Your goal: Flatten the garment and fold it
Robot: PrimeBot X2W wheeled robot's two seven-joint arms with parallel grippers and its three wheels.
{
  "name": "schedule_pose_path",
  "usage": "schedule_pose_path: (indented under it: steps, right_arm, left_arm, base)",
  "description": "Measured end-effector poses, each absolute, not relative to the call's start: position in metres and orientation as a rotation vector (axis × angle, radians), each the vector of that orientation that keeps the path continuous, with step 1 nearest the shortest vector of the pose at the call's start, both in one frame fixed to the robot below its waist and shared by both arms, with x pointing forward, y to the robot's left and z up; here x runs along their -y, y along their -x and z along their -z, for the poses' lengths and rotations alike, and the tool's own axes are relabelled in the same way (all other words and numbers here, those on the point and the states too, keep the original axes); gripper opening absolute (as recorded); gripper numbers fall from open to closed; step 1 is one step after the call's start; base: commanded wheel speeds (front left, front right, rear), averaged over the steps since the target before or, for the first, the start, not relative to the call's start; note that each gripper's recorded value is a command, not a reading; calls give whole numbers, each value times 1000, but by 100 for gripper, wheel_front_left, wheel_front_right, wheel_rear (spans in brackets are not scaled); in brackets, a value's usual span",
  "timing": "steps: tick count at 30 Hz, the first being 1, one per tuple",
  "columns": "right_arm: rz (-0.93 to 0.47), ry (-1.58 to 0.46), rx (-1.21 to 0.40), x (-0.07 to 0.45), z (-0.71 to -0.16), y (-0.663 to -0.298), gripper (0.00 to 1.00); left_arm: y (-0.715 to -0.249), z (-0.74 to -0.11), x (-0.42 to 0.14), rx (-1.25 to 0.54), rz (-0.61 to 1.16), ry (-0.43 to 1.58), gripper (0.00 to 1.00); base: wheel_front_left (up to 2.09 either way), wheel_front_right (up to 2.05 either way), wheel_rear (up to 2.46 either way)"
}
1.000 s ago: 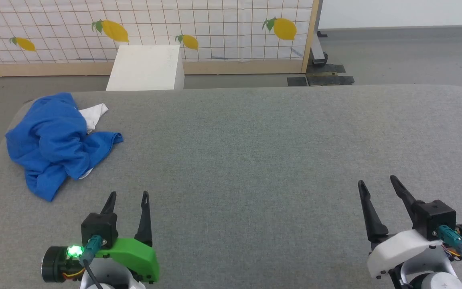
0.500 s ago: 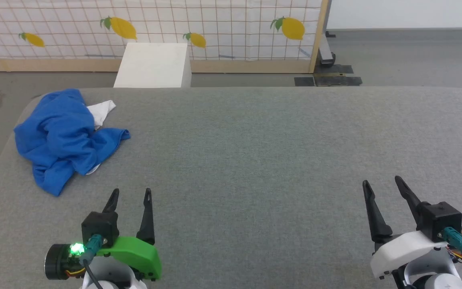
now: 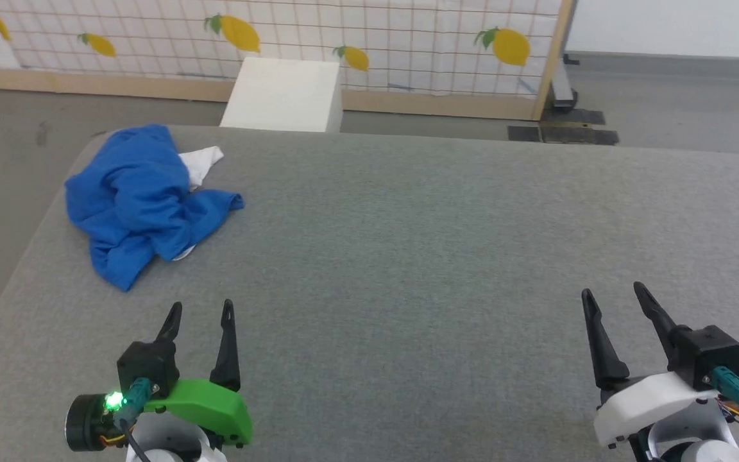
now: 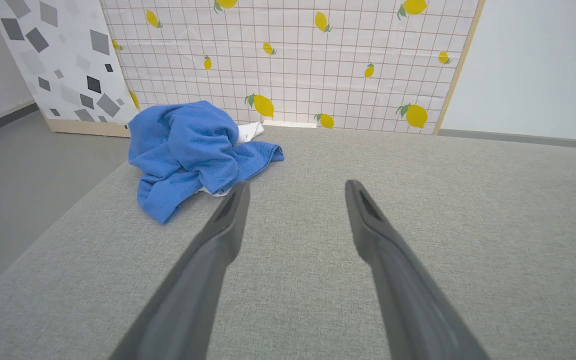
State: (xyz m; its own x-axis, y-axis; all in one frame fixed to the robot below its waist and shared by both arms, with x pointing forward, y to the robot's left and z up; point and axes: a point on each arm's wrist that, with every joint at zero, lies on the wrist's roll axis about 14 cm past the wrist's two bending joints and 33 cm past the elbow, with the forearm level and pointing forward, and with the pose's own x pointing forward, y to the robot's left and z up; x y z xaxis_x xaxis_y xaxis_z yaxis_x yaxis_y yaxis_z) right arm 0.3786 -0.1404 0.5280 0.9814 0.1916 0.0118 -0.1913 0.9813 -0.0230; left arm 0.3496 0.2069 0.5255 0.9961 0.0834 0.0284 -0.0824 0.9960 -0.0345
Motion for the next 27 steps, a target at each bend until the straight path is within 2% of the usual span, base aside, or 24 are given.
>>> schedule_pose_path:
  steps: [27]
  right_arm:
    - [-400, 19, 15, 68, -526, -398, 100]
  left_arm:
    - [-300, -520, -282, 58, -343, 87, 100]
  base:
    - [0, 0, 0]
